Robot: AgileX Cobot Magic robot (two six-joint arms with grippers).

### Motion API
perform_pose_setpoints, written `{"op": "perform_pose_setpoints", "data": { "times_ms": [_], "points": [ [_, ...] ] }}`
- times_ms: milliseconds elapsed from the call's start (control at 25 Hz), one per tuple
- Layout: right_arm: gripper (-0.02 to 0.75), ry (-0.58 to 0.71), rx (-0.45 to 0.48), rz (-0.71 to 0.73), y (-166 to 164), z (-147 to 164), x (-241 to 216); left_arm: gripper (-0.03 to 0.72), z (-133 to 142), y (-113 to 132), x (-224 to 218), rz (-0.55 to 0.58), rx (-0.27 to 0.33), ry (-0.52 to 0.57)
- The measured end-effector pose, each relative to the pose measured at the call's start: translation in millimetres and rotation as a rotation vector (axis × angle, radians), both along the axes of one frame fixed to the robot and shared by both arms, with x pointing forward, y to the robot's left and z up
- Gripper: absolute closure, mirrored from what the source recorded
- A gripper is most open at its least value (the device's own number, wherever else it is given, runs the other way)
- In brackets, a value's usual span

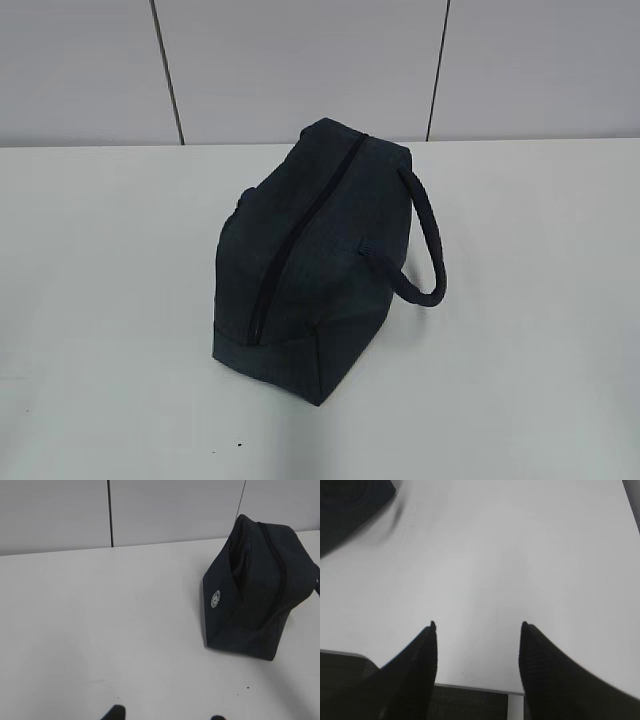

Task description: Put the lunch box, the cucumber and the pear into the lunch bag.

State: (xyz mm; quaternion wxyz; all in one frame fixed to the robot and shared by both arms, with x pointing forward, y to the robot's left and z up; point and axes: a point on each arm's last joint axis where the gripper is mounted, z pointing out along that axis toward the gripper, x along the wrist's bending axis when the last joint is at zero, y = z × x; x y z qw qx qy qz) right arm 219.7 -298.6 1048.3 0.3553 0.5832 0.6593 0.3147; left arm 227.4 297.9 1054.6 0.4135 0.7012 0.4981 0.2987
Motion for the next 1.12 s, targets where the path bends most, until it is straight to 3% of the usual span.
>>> {"op": "perform_pose_setpoints", "data": {
  "times_ms": [960, 1120],
  "points": [
    [0.323, -0.032, 0.0, 0.0, 0.0, -3.5, 6.7, 0.445, 0.2, -0.3, 0.3, -0.001, -0.004, -0.004],
    [0.324, -0.032, 0.002, -0.001, 0.0, -3.5, 6.7, 0.445, 0.2, -1.0, 0.4, 0.055, -0.004, -0.004]
  ]
}}
